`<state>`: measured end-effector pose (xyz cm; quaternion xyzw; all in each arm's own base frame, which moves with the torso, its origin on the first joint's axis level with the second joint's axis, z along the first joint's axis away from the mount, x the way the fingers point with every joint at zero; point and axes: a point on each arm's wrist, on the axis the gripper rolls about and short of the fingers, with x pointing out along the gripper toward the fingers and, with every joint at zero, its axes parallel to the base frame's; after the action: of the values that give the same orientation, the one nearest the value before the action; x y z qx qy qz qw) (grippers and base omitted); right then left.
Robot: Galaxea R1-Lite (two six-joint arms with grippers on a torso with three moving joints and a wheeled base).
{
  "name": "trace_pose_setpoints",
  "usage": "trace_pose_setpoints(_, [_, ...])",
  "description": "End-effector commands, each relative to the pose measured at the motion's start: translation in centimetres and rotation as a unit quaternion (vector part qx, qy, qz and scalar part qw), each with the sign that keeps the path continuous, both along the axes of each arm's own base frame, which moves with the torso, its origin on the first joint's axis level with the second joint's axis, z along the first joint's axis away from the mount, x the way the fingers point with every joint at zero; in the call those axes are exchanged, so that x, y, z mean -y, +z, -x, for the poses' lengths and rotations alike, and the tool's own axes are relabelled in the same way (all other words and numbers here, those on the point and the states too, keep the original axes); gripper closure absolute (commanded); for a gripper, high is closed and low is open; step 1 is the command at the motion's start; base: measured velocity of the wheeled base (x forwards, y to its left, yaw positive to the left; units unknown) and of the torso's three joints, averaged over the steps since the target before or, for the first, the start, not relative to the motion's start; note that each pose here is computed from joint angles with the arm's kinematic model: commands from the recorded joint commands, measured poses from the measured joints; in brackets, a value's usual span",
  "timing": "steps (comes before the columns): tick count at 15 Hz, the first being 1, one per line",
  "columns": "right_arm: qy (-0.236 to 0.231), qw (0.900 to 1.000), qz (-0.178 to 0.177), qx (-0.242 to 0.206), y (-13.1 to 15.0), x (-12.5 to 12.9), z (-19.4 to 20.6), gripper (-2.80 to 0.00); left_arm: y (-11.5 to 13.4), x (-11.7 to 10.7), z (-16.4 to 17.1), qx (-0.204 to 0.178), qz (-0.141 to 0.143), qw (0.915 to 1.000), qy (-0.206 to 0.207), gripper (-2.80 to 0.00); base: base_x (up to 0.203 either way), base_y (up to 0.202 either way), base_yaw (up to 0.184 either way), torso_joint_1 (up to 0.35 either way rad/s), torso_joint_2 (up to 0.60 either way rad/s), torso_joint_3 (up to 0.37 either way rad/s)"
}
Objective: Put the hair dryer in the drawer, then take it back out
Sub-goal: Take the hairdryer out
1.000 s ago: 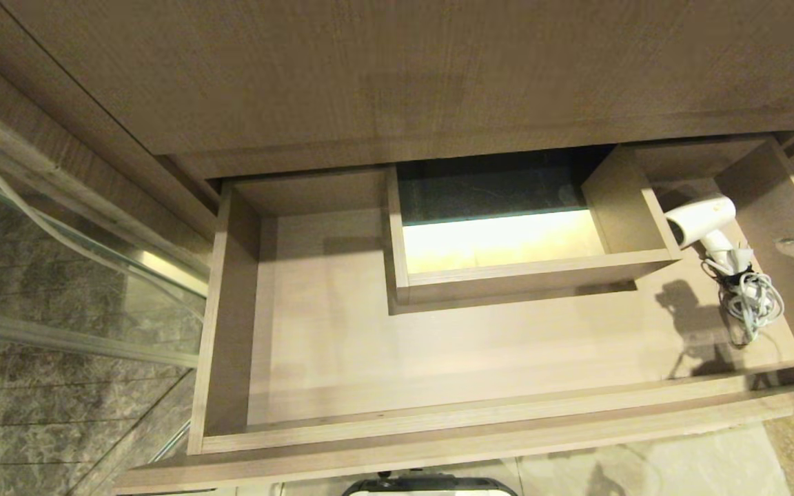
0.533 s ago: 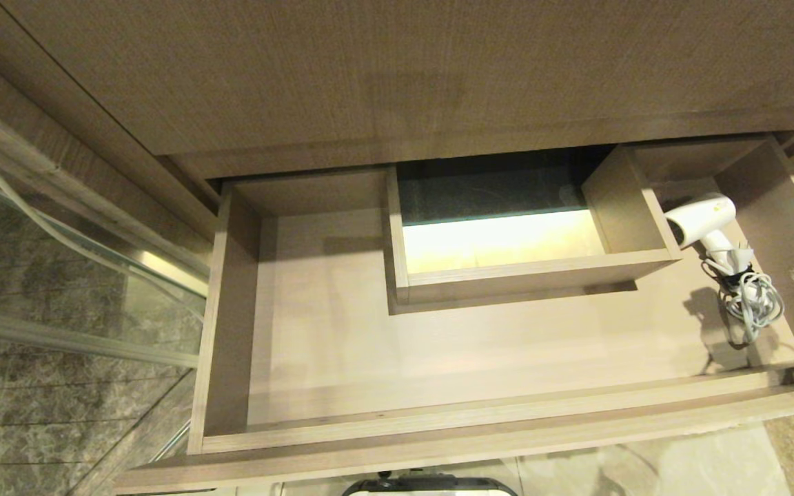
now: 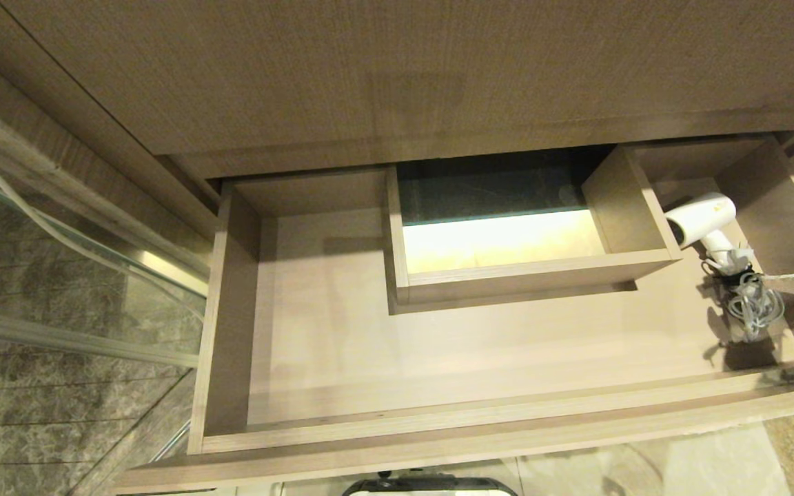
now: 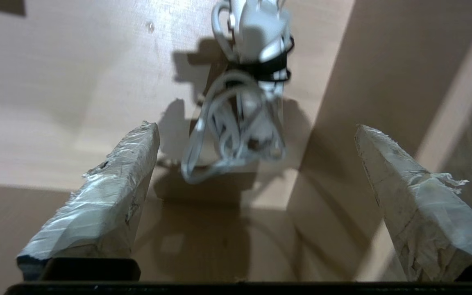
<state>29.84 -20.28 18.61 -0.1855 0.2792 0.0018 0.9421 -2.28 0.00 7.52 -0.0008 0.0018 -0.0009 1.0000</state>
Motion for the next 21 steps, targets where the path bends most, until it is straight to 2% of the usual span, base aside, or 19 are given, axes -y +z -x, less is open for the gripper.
trace_pose_setpoints(1, [0.019, 1.0, -0.019, -0.01, -2.2, 1.1, -2.0, -2.8, 0.0, 0.0, 0.0, 0.0, 0.0, 1.0, 0.0, 0.0, 0.0, 0.0, 0.0, 0.0, 0.0, 0.0])
trace_pose_setpoints(4, [0.045, 0.999, -0.029, 0.004, -3.3, 1.9, -4.3, -2.8, 0.0, 0.0, 0.0, 0.0, 0.0, 1.0, 0.0, 0.0, 0.0, 0.0, 0.0, 0.0, 0.0, 0.0])
trace_pose_setpoints(9, [0.063, 0.997, -0.013, 0.033, -4.2, 2.6, -7.5, -2.8, 0.0, 0.0, 0.0, 0.0, 0.0, 1.0, 0.0, 0.0, 0.0, 0.0, 0.0, 0.0, 0.0, 0.0])
trace_pose_setpoints(16, [0.076, 0.997, -0.03, 0.014, -7.7, 2.6, -10.1, -2.8, 0.0, 0.0, 0.0, 0.0, 0.0, 1.0, 0.0, 0.0, 0.0, 0.0, 0.0, 0.0, 0.0, 0.0])
trace_pose_setpoints(20, [0.084, 0.996, -0.03, 0.018, -8.5, 2.4, -11.4, -2.8, 0.0, 0.0, 0.0, 0.0, 0.0, 1.0, 0.0, 0.0, 0.0, 0.0, 0.0, 0.0, 0.0, 0.0])
trace_pose_setpoints(21, [0.087, 0.996, -0.026, 0.023, -8.4, 2.2, -11.6, 0.0, 0.0, 0.0, 0.0, 0.0, 0.0, 1.0, 0.0, 0.0, 0.0, 0.0, 0.0, 0.0, 0.0, 0.0])
